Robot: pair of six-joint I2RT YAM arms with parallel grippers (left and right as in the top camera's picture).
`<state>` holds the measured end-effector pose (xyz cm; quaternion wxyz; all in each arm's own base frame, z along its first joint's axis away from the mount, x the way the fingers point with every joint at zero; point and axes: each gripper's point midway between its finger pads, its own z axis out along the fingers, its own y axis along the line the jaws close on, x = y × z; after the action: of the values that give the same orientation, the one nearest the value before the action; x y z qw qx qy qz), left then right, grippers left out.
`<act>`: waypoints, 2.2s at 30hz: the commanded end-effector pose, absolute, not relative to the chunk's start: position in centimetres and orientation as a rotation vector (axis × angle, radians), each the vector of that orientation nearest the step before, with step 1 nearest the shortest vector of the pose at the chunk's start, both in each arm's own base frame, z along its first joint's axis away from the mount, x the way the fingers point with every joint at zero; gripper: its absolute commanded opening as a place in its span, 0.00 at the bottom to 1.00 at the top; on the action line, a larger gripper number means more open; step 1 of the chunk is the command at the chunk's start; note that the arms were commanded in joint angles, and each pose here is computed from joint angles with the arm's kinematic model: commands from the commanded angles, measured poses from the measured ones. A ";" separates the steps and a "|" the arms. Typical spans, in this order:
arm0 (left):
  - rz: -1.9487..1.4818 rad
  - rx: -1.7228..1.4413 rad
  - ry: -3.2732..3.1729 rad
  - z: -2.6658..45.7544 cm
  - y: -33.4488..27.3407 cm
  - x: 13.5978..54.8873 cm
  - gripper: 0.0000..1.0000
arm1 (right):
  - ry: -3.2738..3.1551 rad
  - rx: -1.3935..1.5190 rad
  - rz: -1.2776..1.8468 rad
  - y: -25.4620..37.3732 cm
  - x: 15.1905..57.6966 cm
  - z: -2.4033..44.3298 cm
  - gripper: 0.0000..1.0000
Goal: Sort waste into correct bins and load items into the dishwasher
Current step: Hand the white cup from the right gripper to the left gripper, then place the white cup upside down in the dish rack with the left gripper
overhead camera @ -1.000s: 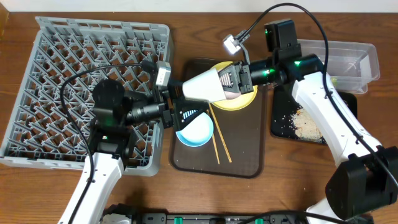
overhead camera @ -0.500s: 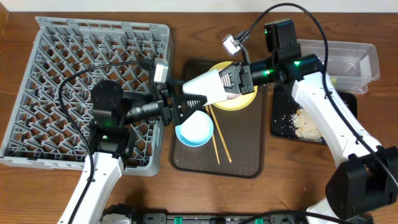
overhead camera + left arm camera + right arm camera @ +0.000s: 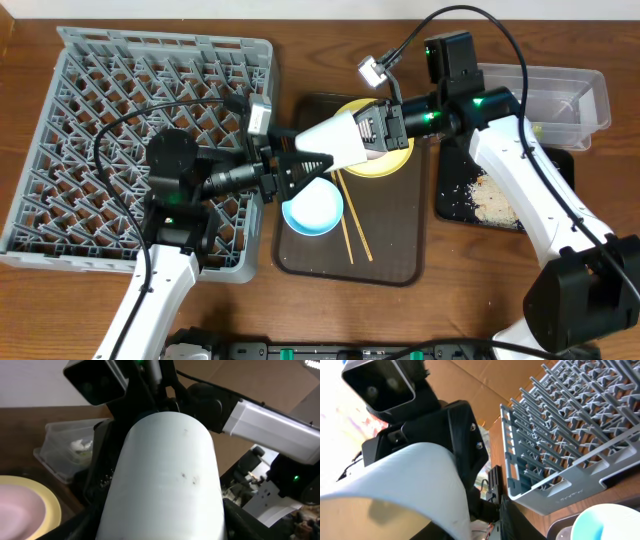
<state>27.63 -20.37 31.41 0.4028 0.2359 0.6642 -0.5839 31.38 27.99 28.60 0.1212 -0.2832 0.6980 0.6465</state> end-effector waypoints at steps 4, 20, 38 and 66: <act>-1.344 0.628 1.708 29.3 -19.4 28.4 0.34 | 2.203 -0.710 1.729 27.3 32.9 26.0 0.29; -1.019 0.166 1.942 24.1 -8.2 33.3 0.10 | 2.656 -0.352 0.962 15.2 36.1 18.5 0.38; -0.081 -0.716 2.330 20.3 9.1 26.6 0.08 | 2.828 -0.011 0.445 3.6 32.4 19.6 0.36; -0.068 -0.895 2.733 10.2 10.1 26.5 0.73 | 2.852 0.008 0.449 3.4 31.9 19.5 0.36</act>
<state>25.94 9.97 10.05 0.1269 -0.3139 0.9408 -0.0193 31.91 3.53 18.68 0.1140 0.0073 0.9813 0.1552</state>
